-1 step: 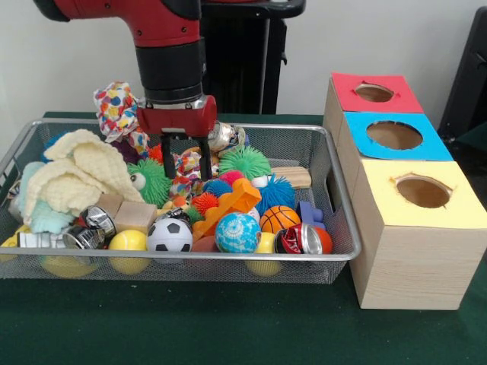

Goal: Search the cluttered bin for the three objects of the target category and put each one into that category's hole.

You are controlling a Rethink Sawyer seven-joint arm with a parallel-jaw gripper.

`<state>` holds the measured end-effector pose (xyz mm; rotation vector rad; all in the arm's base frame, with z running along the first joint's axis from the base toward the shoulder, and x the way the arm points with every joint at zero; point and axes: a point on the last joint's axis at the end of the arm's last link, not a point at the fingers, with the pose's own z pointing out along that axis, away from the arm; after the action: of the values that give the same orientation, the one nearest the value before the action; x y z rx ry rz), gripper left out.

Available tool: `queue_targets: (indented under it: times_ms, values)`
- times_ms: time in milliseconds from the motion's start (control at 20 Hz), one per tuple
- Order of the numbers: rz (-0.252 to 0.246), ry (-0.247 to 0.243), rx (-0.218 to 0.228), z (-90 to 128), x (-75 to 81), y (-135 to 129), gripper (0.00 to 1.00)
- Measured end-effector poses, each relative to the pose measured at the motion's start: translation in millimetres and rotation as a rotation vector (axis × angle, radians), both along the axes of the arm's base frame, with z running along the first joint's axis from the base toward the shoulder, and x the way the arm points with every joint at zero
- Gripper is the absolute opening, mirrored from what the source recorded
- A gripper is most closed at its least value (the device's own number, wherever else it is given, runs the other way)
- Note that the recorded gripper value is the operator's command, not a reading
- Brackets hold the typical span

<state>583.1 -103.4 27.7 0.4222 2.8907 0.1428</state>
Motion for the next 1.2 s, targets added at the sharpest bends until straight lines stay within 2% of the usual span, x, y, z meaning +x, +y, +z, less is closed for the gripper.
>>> queue_targets:
  times_ms: [300, 550, 750, 1200]
  values:
    - [0.038, -0.012, -0.083, 9.9, 17.9, -9.0, 1.0]
    - [0.025, -0.004, -0.117, 15.1, 28.3, -25.4, 1.0]
    - [0.012, 0.003, -0.129, 11.6, 28.7, -35.1, 1.0]
    - [0.001, 0.046, -0.119, -9.5, 14.4, -38.0, 1.0]
